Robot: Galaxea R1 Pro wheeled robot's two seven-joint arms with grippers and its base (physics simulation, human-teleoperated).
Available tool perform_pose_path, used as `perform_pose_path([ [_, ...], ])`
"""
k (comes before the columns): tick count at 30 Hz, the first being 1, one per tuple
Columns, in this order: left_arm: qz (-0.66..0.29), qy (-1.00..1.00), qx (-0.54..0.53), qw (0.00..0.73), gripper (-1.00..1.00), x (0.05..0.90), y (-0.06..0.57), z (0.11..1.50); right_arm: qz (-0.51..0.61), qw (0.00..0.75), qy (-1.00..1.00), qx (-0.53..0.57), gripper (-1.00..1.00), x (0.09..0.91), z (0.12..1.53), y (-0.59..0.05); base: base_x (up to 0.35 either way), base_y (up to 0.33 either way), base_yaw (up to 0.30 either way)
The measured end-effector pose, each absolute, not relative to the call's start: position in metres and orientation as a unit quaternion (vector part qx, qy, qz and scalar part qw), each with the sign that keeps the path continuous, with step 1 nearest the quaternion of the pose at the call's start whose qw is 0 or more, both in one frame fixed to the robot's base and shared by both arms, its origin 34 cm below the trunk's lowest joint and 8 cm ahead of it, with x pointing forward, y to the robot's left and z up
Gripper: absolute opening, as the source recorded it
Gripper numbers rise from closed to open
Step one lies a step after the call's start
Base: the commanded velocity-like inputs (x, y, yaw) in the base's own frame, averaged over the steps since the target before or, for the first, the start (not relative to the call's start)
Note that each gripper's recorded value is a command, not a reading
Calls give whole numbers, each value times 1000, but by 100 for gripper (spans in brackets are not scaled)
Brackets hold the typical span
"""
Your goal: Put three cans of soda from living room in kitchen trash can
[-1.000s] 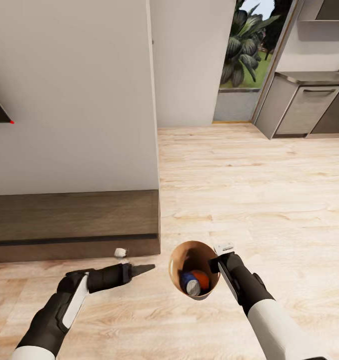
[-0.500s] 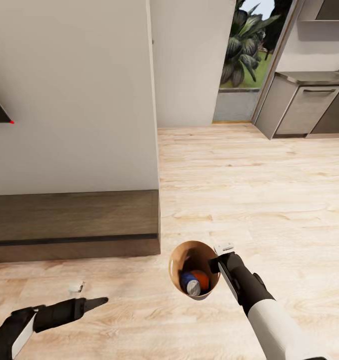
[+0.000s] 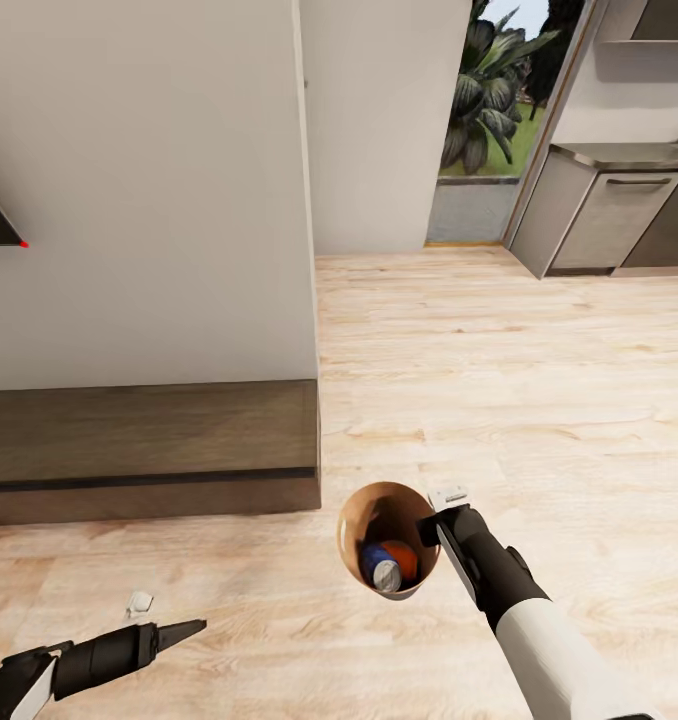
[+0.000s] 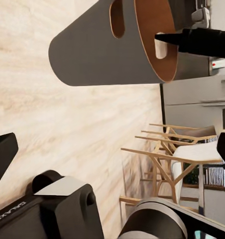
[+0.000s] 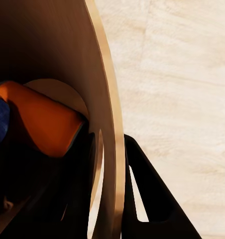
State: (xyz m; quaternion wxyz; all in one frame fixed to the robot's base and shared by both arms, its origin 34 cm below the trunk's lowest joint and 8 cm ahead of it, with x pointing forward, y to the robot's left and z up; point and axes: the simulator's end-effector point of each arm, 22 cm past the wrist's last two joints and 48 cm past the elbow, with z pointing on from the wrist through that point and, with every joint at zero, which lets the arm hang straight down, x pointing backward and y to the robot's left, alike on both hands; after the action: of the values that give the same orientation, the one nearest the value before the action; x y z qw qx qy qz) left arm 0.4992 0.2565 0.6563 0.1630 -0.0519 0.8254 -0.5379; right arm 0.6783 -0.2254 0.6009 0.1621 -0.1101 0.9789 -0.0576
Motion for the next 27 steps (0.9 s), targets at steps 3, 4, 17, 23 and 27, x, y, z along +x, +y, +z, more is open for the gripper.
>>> perform_pose_path([
  [3,-527,832,-56,161,100,498,259,650,-56,160,979,-113,-100,677,600,-224,0,0,0],
  [4,-526,833,-56,161,100,498,260,650,-54,160,979,-111,-100,676,600,-223,0,0,0],
  [17,-525,833,-52,168,100,502,260,655,-56,168,978,-112,-100,681,609,-223,0,0,0],
  [23,-526,832,-49,172,100,504,260,659,-56,173,977,-111,-100,684,614,-223,0,0,0],
  [27,-526,831,-48,175,100,506,260,661,-57,176,976,-111,-100,685,618,-223,0,0,0],
])
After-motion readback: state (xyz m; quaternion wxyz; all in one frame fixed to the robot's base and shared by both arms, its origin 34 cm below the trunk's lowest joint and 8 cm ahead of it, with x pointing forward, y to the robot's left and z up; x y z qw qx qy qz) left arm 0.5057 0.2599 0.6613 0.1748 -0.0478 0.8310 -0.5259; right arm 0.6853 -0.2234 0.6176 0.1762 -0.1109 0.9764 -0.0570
